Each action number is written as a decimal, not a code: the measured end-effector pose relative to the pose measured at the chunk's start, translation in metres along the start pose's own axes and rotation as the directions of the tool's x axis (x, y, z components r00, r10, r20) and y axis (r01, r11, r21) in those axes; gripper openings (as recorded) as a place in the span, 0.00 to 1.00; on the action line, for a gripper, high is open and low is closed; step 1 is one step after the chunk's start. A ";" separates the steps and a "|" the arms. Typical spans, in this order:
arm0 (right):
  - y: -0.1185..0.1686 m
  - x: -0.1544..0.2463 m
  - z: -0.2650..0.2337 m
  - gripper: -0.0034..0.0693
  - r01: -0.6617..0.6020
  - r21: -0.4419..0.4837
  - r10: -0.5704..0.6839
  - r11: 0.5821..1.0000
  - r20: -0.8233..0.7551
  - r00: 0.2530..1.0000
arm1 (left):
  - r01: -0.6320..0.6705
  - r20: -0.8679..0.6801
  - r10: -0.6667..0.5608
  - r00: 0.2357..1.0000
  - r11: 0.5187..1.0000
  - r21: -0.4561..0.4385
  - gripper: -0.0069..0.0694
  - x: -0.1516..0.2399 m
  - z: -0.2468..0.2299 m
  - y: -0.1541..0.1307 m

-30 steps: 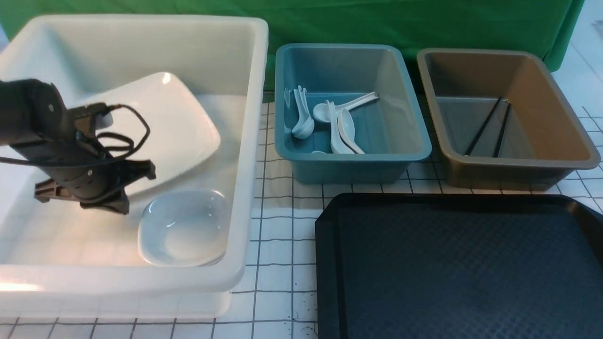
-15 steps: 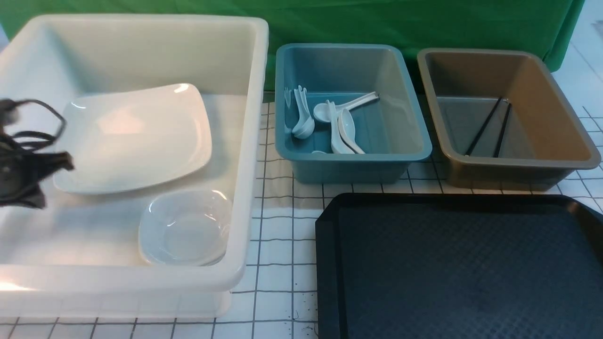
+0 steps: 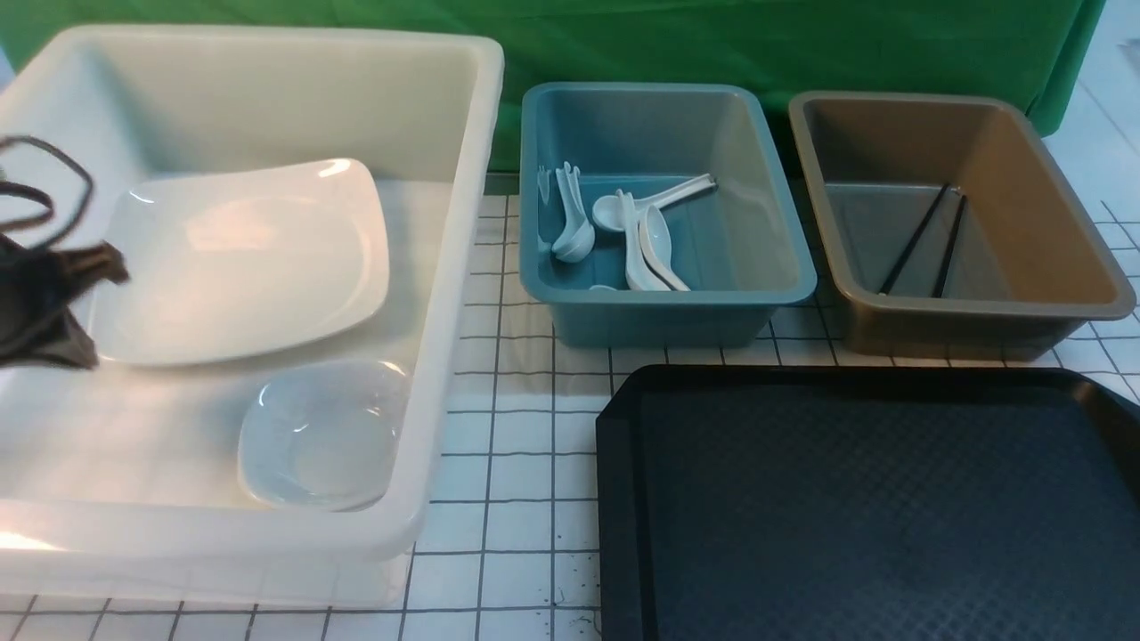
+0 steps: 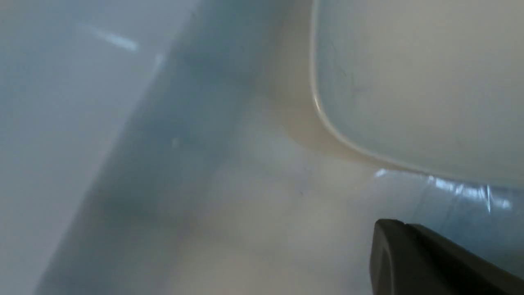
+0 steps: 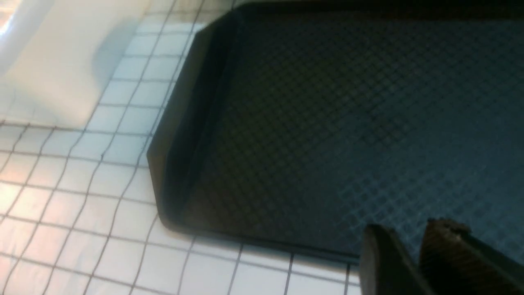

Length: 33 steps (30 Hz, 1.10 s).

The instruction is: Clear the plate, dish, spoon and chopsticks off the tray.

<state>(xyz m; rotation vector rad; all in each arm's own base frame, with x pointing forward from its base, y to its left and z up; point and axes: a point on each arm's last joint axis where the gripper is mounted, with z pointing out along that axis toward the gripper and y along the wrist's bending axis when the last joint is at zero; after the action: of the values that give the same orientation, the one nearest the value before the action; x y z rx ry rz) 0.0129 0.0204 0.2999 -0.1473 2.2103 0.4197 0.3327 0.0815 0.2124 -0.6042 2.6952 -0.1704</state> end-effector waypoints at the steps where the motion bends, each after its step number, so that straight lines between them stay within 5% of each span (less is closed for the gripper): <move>1: 0.000 0.000 0.000 0.32 0.000 0.000 0.000 1.000 0.003 1.000 | -0.011 -0.025 0.011 1.000 1.000 0.001 0.09 0.002 0.006 -0.003; 23: 0.000 0.000 0.000 0.32 0.000 0.000 0.000 1.000 0.003 1.000 | -0.034 0.189 0.040 0.981 0.999 -0.034 0.09 -0.020 0.054 0.002; 33: 0.000 0.000 0.000 0.32 0.000 0.000 0.000 1.000 -0.001 1.000 | -0.019 0.250 0.012 0.968 1.000 0.025 0.09 -0.024 -0.012 -0.011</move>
<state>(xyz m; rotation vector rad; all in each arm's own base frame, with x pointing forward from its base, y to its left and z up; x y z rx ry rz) 0.0128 0.0204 0.2998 -0.1475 2.2115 0.4197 0.3529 0.0820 0.2332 -0.5566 2.4496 -0.1179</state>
